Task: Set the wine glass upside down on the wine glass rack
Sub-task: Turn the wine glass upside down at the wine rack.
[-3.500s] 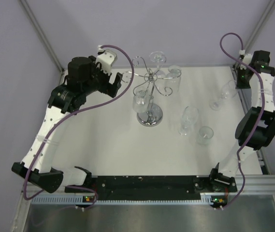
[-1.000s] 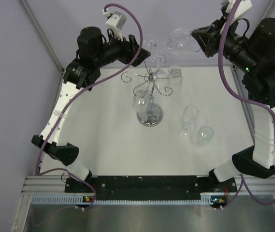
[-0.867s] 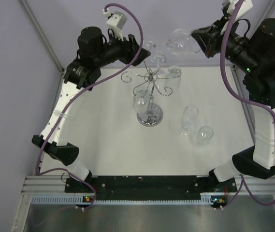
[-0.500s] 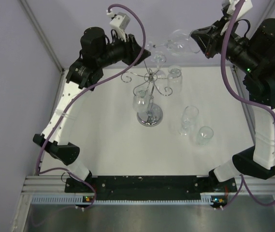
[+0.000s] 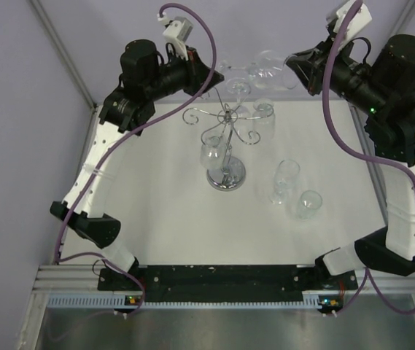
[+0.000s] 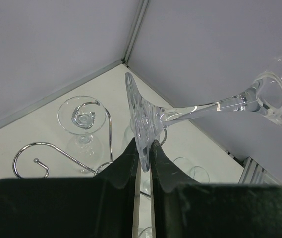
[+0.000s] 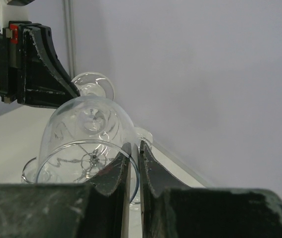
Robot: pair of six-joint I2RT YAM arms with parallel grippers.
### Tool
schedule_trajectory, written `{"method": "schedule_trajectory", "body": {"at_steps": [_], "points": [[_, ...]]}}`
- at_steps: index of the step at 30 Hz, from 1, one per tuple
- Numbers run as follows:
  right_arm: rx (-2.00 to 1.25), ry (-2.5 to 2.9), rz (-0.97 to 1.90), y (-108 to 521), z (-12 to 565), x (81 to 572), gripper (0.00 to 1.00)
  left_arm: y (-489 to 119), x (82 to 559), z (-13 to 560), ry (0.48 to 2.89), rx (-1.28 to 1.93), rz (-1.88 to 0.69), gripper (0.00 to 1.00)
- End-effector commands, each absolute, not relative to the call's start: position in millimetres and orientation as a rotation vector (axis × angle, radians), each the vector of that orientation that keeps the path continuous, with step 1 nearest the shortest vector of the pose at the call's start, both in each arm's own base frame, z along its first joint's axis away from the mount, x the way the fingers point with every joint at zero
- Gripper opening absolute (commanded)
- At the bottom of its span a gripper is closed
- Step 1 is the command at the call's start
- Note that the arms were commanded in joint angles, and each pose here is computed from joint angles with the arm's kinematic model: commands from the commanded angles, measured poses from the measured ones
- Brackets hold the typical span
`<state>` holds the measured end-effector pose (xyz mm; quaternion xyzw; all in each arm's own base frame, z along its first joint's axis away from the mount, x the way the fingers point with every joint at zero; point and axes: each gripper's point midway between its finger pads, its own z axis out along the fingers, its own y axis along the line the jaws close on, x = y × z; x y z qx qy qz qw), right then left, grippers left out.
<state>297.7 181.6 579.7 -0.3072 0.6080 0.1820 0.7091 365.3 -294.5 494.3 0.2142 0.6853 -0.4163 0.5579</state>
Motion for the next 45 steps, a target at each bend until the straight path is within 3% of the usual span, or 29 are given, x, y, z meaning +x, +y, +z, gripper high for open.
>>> {"method": "schedule_trajectory", "body": {"at_steps": [1, 7, 23, 33, 45], "points": [[-0.734, 1.265, 0.498, 196.2, 593.9, 270.3, 0.09, -295.8, 366.3, 516.3, 1.494, 0.573, -0.912, 0.0], [-0.754, 1.309, 0.482, 196.3, 576.4, 274.1, 0.32, -290.7, 362.7, 526.4, 1.455, 0.564, -0.898, 0.0], [-0.75, 1.35, 0.355, 172.8, 564.5, 268.1, 0.66, -251.9, 362.6, 539.3, 1.424, 0.507, -0.782, 0.0], [-0.747, 1.352, 0.327, 164.2, 565.2, 260.4, 0.73, -209.8, 368.7, 545.9, 1.417, 0.453, -0.626, 0.0], [-0.746, 1.41, 0.282, 159.5, 546.6, 269.4, 0.74, -87.2, 368.3, 568.7, 1.416, 0.217, 0.002, 0.0]]}}
